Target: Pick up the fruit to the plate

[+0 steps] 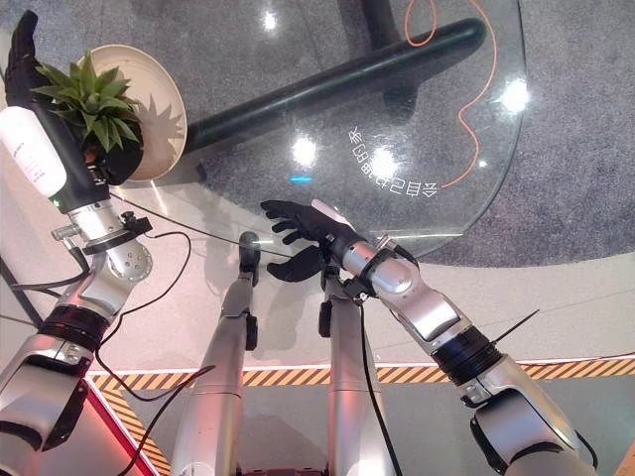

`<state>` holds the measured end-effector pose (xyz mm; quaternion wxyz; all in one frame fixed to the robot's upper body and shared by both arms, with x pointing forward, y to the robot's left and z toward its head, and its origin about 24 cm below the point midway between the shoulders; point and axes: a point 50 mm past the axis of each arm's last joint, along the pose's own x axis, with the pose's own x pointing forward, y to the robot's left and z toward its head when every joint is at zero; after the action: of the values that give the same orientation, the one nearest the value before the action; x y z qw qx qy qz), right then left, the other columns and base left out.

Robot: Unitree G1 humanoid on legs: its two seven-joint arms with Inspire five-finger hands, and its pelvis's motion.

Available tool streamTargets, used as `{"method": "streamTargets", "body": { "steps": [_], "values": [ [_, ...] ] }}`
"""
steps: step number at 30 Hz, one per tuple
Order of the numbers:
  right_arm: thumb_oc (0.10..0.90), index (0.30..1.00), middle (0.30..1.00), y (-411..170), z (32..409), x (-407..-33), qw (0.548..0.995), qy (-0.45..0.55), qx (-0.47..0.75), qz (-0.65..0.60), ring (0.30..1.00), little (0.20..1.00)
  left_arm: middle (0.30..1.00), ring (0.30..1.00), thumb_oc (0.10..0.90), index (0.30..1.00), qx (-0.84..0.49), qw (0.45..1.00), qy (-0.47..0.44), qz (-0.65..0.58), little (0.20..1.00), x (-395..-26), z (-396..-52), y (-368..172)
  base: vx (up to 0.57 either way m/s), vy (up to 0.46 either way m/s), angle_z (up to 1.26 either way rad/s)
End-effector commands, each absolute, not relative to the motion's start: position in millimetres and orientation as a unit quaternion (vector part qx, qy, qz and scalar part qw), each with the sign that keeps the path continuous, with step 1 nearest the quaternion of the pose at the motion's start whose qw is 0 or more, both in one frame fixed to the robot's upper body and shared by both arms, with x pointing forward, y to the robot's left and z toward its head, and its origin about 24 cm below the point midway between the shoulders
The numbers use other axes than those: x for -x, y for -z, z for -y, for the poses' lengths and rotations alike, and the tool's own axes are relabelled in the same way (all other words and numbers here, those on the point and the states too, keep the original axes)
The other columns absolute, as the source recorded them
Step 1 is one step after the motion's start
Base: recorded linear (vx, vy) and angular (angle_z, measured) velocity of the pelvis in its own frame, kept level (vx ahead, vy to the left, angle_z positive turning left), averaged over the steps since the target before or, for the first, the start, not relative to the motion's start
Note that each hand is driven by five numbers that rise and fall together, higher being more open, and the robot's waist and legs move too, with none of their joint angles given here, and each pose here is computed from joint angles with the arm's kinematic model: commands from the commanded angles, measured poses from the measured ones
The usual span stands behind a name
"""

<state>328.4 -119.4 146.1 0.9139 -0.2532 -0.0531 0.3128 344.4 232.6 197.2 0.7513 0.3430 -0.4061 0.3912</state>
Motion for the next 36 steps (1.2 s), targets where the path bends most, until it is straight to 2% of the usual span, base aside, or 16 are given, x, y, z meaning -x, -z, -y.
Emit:
{"method": "streamTargets", "body": {
  "steps": [1,12,20,26,36],
  "values": [
    [0.800,0.900,0.900,-133,114,-306,0.902,-0.356,0.238,0.053,0.900,0.900,0.900,0.900,0.800,0.900,-0.335,0.700,-0.439,0.453,0.900,-332,-250,-217,0.00,0.000,0.00],
    [0.800,0.900,0.900,-133,112,-307,0.902,-0.358,0.238,0.050,0.900,0.900,0.900,0.900,0.800,0.900,-0.269,0.725,-0.434,0.463,0.900,-329,-250,-218,0.00,0.000,0.00],
    [0.800,0.900,0.900,-131,108,-309,0.904,-0.355,0.233,0.049,0.900,0.900,0.900,0.900,0.800,0.900,-0.050,0.775,-0.374,0.506,0.900,-317,-242,-225,0.00,0.000,0.00],
    [0.800,0.900,0.900,-130,104,-311,0.906,-0.354,0.227,0.047,0.900,0.900,0.900,0.900,0.800,0.900,0.045,0.778,-0.348,0.522,0.900,-312,-239,-228,0.00,0.000,0.00],
    [0.800,0.900,0.900,-130,100,-312,0.906,-0.359,0.221,0.045,0.900,0.900,0.900,0.900,0.800,0.900,0.057,0.761,-0.358,0.538,0.900,-310,-239,-235,0.01,0.003,0.02]
  ]
}}
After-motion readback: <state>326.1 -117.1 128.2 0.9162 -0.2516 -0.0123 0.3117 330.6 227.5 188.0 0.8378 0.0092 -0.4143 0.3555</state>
